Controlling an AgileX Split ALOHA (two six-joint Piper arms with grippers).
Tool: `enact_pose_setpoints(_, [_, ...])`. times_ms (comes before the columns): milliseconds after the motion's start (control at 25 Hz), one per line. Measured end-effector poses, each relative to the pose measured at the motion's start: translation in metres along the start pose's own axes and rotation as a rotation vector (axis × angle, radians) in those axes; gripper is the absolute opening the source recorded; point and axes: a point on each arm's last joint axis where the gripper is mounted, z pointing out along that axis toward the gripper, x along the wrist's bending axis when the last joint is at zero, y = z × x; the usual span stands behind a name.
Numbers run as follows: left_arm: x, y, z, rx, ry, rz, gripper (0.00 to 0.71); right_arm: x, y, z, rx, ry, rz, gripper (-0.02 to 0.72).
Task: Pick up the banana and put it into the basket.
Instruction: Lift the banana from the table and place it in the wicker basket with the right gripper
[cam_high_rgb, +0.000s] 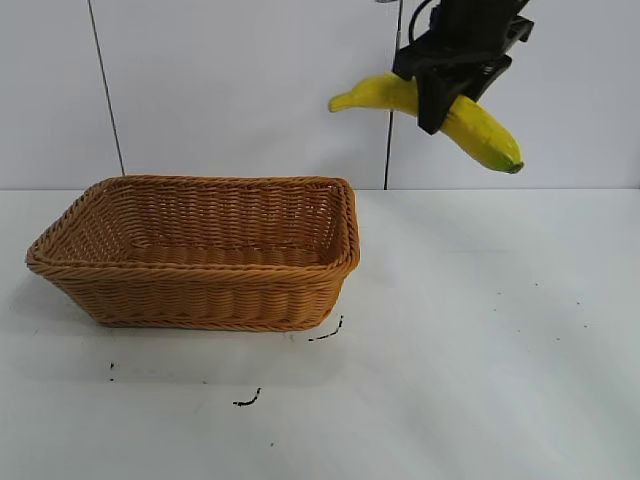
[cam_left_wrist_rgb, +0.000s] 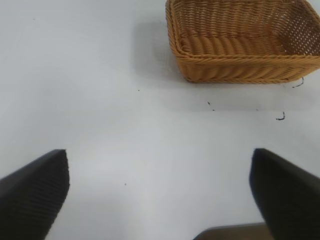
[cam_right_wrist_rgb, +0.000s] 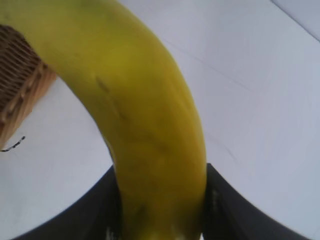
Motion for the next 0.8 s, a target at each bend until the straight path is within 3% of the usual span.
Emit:
enact_pose_setpoints(160, [0.0,0.0,0.0,0.0,0.0,0.0,0.695,0.038,0.026,0.011,-0.081,-0.024,-0.128,0.312])
enact_pose_setpoints(320, [0.0,0.0,0.0,0.0,0.0,0.0,0.695,0.068,0.038,0.035,-0.109,-0.005,-0.189,0.312])
enact_pose_setpoints(800, [0.0,0.0,0.0,0.0,0.0,0.0,0.695,0.096,0.035,0.114,-0.12,0.02,-0.219,0.312])
